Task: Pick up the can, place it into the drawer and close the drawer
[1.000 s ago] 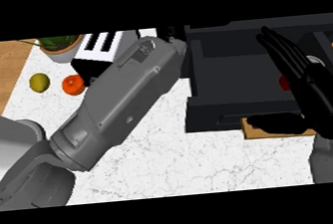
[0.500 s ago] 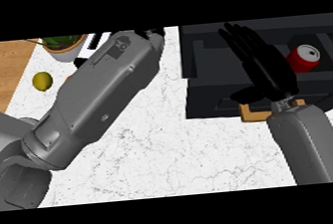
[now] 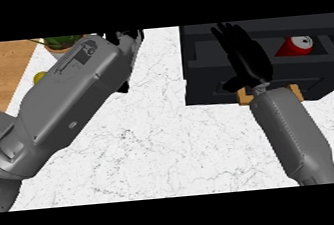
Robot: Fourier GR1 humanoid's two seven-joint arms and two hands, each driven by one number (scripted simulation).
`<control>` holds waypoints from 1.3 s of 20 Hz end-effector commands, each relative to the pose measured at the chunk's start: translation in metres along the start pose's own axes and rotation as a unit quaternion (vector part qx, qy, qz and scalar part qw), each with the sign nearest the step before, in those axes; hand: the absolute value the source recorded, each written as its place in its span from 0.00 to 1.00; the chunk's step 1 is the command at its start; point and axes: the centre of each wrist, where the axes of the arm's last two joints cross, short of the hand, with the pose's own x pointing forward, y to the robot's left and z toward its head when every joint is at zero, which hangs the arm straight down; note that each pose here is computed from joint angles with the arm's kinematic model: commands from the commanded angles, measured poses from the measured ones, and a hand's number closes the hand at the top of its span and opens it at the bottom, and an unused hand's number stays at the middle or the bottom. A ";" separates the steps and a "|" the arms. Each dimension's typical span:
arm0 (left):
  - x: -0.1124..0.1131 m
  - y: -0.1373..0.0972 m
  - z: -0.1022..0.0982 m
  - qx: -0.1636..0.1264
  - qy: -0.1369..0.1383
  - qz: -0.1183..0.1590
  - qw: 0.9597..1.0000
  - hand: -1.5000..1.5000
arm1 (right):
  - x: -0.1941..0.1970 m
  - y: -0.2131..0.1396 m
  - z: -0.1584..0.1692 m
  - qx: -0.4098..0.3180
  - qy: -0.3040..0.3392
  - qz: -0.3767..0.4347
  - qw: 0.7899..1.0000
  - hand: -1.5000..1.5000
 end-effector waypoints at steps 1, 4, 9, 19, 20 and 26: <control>0.000 0.011 0.007 0.005 -0.005 -0.004 1.000 0.00 | -0.016 0.024 -0.003 0.011 0.017 0.023 1.000 0.00; 0.016 0.024 -0.001 -0.001 -0.001 0.000 1.000 0.00 | -0.014 0.032 -0.006 -0.017 0.024 0.027 0.999 0.00; 0.005 0.025 0.010 0.007 -0.005 0.001 1.000 0.00 | -0.033 0.026 -0.018 -0.033 0.035 0.035 0.998 0.00; 0.004 0.046 0.016 -0.005 -0.004 -0.006 1.000 0.00 | -0.023 0.015 -0.047 -0.086 0.048 0.054 0.994 0.00; 0.022 0.048 0.007 0.000 -0.009 -0.009 1.000 0.00 | -0.029 -0.003 -0.058 -0.096 0.046 0.062 0.992 0.00; 0.023 0.049 0.015 -0.009 -0.009 -0.007 1.000 0.00 | -0.031 -0.017 -0.070 -0.107 0.058 0.069 0.990 0.00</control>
